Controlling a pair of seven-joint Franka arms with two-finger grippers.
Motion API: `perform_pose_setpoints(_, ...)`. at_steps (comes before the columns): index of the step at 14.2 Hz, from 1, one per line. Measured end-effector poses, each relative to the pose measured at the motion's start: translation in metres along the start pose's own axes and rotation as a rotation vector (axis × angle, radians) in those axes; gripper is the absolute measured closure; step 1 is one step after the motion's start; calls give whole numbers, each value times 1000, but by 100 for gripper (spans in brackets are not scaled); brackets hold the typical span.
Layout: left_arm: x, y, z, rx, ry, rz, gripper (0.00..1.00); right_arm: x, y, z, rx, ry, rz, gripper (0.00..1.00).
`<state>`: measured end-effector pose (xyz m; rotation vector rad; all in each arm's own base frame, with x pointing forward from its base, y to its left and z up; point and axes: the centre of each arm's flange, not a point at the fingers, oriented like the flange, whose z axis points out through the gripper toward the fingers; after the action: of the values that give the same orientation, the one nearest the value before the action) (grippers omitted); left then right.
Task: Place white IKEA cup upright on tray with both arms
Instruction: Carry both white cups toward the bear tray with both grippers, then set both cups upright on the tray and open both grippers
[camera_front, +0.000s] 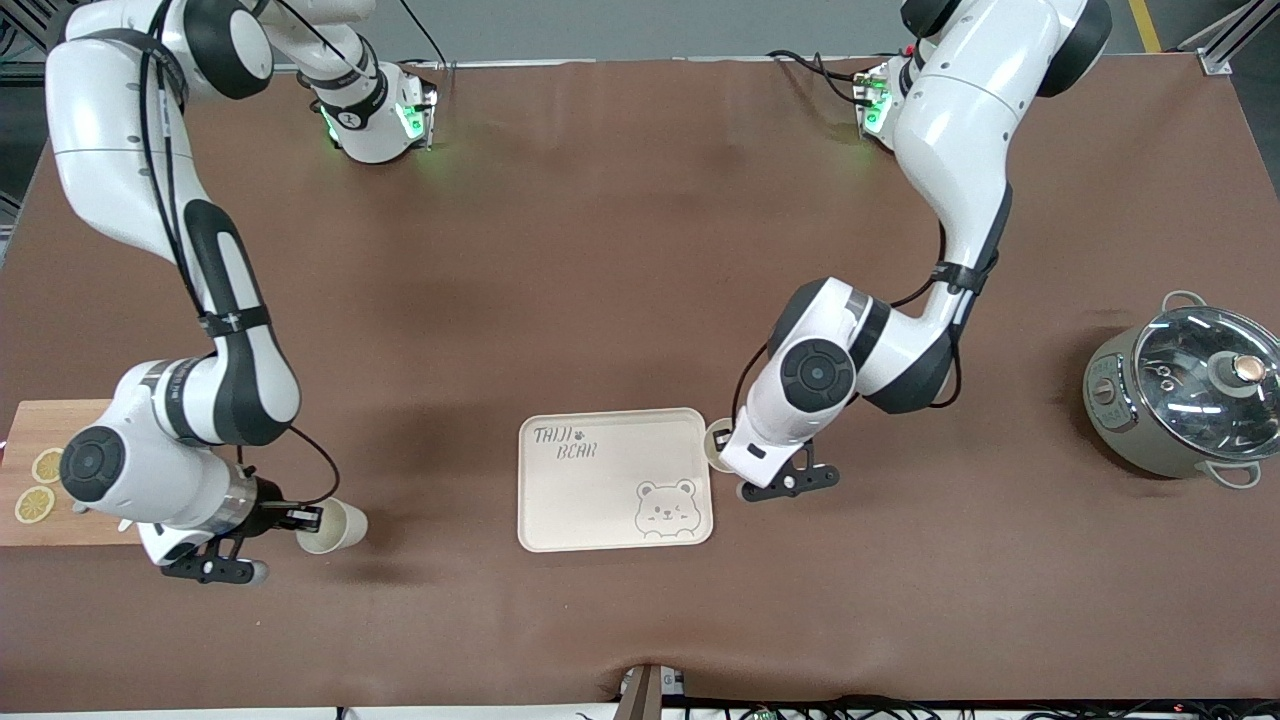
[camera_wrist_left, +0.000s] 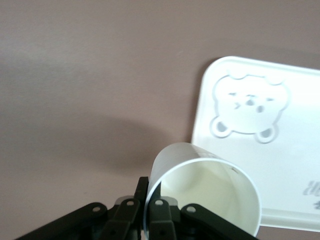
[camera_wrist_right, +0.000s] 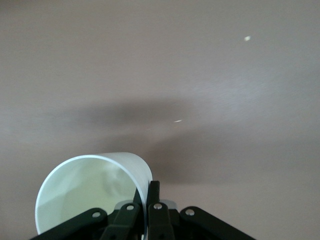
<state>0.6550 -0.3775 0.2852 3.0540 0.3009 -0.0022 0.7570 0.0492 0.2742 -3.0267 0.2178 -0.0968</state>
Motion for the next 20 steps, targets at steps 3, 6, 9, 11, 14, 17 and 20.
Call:
perform_pose_setpoints(3, -10, 18, 11, -32, 27, -26, 96, -12, -50, 2, 3, -10, 78, 96)
perform_pose_setpoints(6, -23, 34, 32, -42, 27, -58, 96, -28, -104, 5, 7, -19, 163, 96)
perform_pose_setpoints(9, -31, 41, 52, -46, 25, -80, 96, -51, -160, 8, 10, -23, 238, 96)
perform_pose_setpoints(11, -32, 41, 59, -46, 23, -84, 96, -66, -192, 10, 9, -28, 272, 96)
perform_pose_setpoints(14, -31, 41, 61, -45, 22, -85, 96, -80, -220, 12, 16, -21, 304, 96)
perform_pose_setpoints(17, -31, 41, 61, -47, 24, -85, 70, -89, -240, 18, 31, -4, 314, 96)
perform_pose_setpoints(20, -30, 41, 60, -49, 27, -86, 41, -98, -254, 38, 24, 15, 326, 96)
